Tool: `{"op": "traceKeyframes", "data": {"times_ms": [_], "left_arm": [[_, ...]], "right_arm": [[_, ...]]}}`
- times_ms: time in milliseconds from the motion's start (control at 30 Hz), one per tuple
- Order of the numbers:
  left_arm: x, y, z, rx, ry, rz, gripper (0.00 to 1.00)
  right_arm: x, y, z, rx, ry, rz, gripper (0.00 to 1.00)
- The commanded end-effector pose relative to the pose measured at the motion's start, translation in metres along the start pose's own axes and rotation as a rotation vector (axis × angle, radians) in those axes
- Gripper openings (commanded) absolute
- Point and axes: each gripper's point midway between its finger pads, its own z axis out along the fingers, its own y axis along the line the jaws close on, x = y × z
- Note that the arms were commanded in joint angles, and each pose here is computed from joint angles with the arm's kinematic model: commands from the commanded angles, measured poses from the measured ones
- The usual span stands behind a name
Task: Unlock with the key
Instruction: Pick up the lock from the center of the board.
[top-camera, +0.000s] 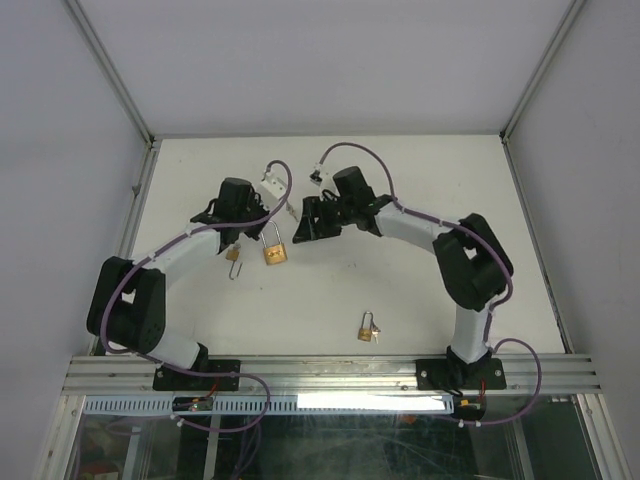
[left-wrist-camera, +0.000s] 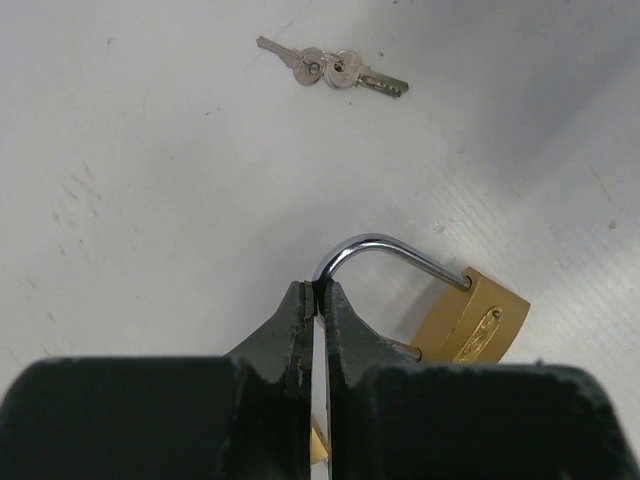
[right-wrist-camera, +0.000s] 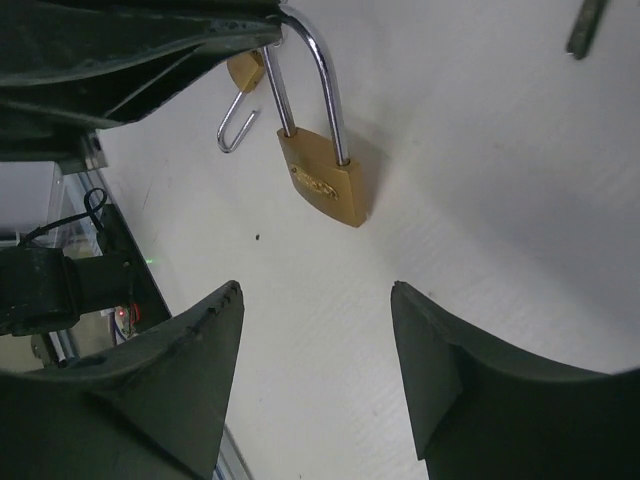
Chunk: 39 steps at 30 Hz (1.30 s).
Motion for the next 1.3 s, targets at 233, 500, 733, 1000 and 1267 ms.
{"op": "traceKeyframes", "data": {"times_ms": [233, 500, 733, 1000, 1267], "left_arm": [[-0.049, -0.004, -0.034, -0.032, -0.301, 0.093, 0.0], [-0.05, -0.006, -0.037, -0.034, -0.325, 0.1, 0.0], [-0.053, -0.006, -0.041, -0.033, -0.34, 0.079, 0.0], [-0.093, -0.033, -0.085, 0.197, -0.448, 0.045, 0.41], [-0.114, -0.077, -0.173, 0.588, -0.565, 0.525, 0.65]], "right_arm": [[-0.034, 0.029, 0.068, -0.376, -0.14, -0.124, 0.62], [-0.031, 0.032, 0.09, -0.485, -0.102, -0.145, 0.47], [-0.033, 0.048, 0.078, -0.562, -0.135, -0.206, 0.09], [-0.044, 0.06, 0.044, -0.474, -0.198, -0.441, 0.0], [-0.026, 0.099, -0.036, -0.598, -0.04, -0.763, 0.0]]}}
